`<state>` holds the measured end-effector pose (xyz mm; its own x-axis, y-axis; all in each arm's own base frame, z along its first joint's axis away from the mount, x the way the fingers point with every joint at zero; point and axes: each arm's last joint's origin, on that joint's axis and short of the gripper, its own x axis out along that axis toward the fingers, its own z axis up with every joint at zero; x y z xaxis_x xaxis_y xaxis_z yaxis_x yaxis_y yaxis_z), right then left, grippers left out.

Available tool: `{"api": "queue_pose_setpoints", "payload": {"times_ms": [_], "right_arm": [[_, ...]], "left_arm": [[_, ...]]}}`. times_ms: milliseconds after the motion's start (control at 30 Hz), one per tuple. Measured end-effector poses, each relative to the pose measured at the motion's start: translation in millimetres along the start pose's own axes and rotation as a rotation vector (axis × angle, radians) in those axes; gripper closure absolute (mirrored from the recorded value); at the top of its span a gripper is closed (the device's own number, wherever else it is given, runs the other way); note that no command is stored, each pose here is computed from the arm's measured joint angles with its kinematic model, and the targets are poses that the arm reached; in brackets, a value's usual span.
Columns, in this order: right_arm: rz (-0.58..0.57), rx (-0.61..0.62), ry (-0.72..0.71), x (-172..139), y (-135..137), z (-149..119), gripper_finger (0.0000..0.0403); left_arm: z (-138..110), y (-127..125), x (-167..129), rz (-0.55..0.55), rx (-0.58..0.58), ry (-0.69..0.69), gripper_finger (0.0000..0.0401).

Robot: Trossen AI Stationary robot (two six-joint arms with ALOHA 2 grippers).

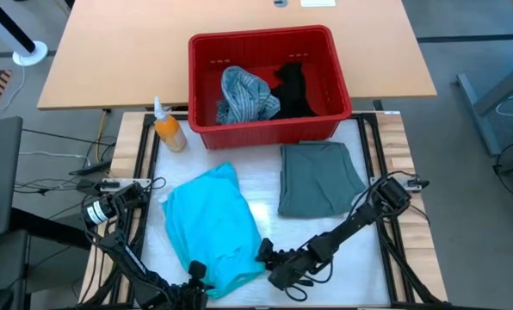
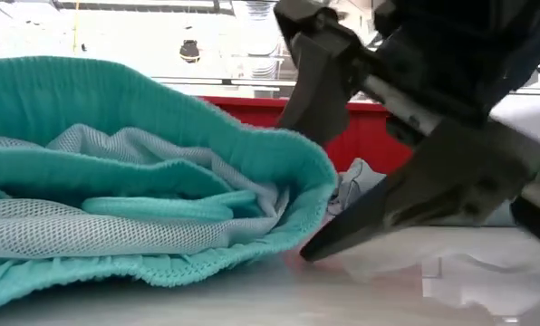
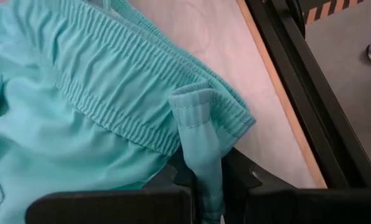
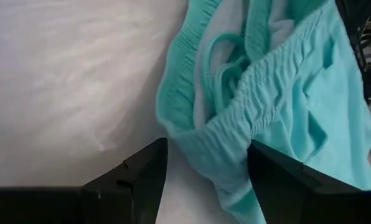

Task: Fold Laundry from Bin
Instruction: Fold the light blue shorts

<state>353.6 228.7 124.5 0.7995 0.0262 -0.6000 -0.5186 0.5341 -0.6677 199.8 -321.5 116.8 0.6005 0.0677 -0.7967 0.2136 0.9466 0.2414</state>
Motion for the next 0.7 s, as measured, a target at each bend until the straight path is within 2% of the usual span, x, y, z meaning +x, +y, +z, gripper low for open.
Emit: {"api": "queue_pose_setpoints", "payload": {"times_ms": [100, 200, 333, 467, 567, 700], "right_arm": [[-0.022, 0.011, -0.03, 2.3, -0.7, 2.4, 0.0177], [-0.017, 0.026, -0.023, 2.5, 0.0, 1.6, 0.0211], [-0.009, 0.042, -0.014, 2.5, 0.7, 0.6, 0.0285], [-0.003, 0.186, -0.014, 1.8, 2.0, 1.3, 0.0368], [0.04, 0.307, 0.012, -2.6, 0.9, -0.5, 0.0373], [0.123, 0.463, 0.066, -20.0, -15.5, -4.4, 0.0369]], "left_arm": [[0.1, -0.2, -0.1, -0.002, -0.007, -0.001, 0.0383], [0.4, -0.1, -0.9, -0.005, -0.01, -0.002, 0.0383], [1.5, 0.5, -5.6, -0.016, -0.028, -0.004, 0.0383], [4.7, 2.8, -12.6, -0.036, -0.075, -0.007, 0.0383], [9.8, 6.1, -20.7, -0.042, -0.117, -0.033, 0.0383], [21.7, 16.8, -36.3, -0.034, -0.191, -0.094, 0.0383]]}}
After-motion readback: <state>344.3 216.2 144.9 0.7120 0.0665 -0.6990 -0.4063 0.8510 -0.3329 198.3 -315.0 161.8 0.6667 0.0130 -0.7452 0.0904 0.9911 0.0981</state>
